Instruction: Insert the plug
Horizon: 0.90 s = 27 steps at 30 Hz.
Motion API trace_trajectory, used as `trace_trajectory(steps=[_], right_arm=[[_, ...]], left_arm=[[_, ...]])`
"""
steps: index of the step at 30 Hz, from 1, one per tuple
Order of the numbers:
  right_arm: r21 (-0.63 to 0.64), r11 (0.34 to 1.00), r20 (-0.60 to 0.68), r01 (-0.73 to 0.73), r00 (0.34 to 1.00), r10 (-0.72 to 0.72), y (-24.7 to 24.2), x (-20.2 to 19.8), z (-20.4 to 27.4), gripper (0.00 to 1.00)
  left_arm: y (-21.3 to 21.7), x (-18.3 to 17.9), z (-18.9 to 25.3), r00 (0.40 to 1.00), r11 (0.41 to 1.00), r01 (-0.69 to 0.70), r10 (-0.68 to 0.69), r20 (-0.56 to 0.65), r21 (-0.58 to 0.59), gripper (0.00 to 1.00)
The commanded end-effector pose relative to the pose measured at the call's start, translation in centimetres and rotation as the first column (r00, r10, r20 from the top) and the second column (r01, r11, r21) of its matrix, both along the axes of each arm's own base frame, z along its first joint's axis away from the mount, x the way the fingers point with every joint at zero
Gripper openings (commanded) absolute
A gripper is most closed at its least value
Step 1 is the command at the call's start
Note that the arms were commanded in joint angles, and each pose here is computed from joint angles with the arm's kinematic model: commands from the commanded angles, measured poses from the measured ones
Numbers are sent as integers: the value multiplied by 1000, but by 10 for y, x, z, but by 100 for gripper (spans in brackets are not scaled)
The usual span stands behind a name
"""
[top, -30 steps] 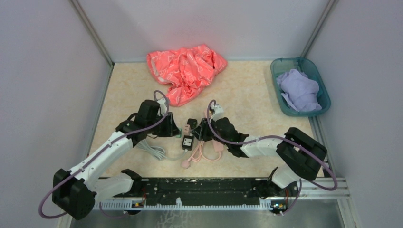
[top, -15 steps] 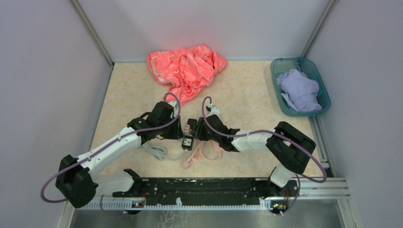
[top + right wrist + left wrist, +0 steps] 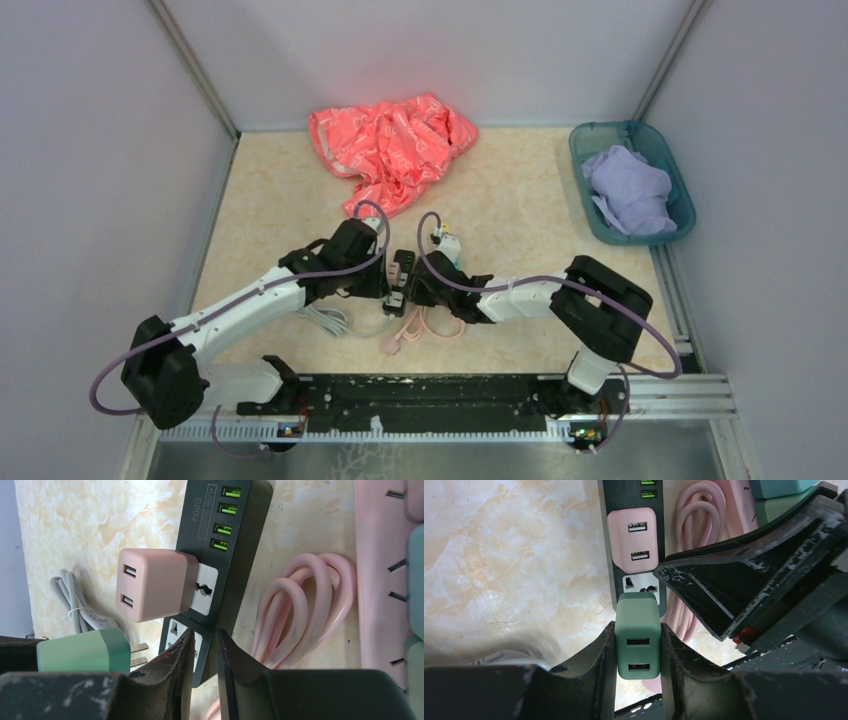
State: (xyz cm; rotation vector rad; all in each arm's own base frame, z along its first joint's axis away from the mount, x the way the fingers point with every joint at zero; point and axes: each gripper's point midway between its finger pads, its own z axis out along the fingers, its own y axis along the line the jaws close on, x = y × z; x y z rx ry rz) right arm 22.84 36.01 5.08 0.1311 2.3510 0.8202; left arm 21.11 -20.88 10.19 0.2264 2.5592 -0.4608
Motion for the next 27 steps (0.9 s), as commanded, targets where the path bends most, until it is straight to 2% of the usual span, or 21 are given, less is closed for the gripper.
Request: trace_trajectory(steps=[1,13,18,27], right_arm=[[20,999,9,28,1000,-28,14,8,2,21],[-2,999,-16,45,999,-45,10,6,-13,15],[-1,999,-15,44,999,-44,9,5,-13,15],[5,999,-17,46,999,-46,8,4,-14,14]], left_arm=[[-3,3,1,1000,1000,-12,12,16,16,0],[-4,4,-11,1000,997,-5,3,21,81,0],[5,8,-11,999,989,-32,26,41,145,0],[-2,11,-10,998,991,-32,25,58,127,0]])
